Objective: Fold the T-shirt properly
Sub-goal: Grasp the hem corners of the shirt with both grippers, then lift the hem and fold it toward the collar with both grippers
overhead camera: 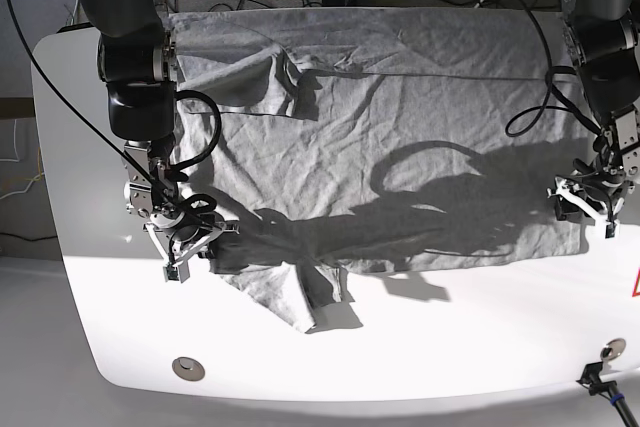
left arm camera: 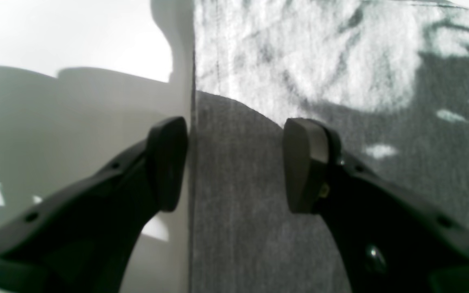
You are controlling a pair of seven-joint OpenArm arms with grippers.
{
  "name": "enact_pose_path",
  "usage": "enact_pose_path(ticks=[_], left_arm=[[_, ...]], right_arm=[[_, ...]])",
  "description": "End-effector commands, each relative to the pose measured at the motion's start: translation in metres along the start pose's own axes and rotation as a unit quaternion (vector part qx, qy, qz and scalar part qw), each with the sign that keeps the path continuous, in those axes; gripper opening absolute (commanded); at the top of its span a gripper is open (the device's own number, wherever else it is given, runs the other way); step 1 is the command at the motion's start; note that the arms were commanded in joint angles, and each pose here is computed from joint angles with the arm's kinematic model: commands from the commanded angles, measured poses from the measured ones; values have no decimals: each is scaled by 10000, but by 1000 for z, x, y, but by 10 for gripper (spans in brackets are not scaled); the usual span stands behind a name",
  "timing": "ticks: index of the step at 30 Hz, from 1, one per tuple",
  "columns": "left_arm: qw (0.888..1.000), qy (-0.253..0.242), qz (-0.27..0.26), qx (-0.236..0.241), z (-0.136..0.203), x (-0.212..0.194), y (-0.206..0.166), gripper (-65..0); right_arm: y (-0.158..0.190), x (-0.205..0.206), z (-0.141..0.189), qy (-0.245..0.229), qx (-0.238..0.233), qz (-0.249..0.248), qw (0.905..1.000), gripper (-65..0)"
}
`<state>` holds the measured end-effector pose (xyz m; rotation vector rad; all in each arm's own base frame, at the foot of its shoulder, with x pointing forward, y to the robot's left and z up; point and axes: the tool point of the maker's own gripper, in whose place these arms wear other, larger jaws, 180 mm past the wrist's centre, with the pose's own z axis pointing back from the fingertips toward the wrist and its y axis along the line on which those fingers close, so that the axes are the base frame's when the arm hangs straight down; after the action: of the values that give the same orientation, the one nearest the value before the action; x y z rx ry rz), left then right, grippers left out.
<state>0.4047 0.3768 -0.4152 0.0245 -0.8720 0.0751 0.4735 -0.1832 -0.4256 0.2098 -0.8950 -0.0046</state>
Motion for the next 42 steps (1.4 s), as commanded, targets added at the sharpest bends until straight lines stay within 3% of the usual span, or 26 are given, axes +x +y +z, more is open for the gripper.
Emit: enact_pose_path(ticks=[1, 4, 6, 8, 9, 13, 18, 21, 26, 31, 39, 42], left_arm=[[9997, -180, -80, -161, 4, 20, 1, -302], [9989, -109, -150, -425, 3, 17, -10, -328], [9985, -61, -169, -512, 3, 15, -15, -447], [9981, -66, -124, -604, 0, 13, -25, -615], [9980, -65, -118, -618, -1, 13, -27, -650], [9979, -75, -115, -630, -1, 13, -28, -650], [9960, -542, -376, -604, 6, 51, -29, -650], [9954, -776, -234, -501, 12, 65, -20, -650], [9951, -916, -10, -378, 17, 70, -7, -650], [9957, -847, -13, -365, 18, 62, -5, -650], [9919, -912, -843, -267, 47, 51, -11, -650], [9919, -899, -891, -110, 61, 45, -2, -650]], right_arm=[[-3, 9, 1, 16, -12, 73, 10000, -650], [-3, 9, 1, 16, -12, 73, 10000, -650], [-3, 7, 1, 32, -13, 70, 10000, -650], [-3, 4, 1, 48, -13, 72, 10000, -650], [-2, 8, 2, -7, -1, 97, 10000, -650], [1, 7, 4, -54, 21, 144, 9999, -650], [-1, 12, 5, -101, 10, 160, 9998, -650], [-9, 29, 11, -285, -40, 247, 9993, -650], [-10, 53, 22, -386, -55, 474, 9981, -650], [-3, 51, 34, -321, -8, 710, 9970, -650], [-4, 46, 77, -295, -146, 868, 9957, -650], [-6, 37, 91, -349, -201, 891, 9952, -650]])
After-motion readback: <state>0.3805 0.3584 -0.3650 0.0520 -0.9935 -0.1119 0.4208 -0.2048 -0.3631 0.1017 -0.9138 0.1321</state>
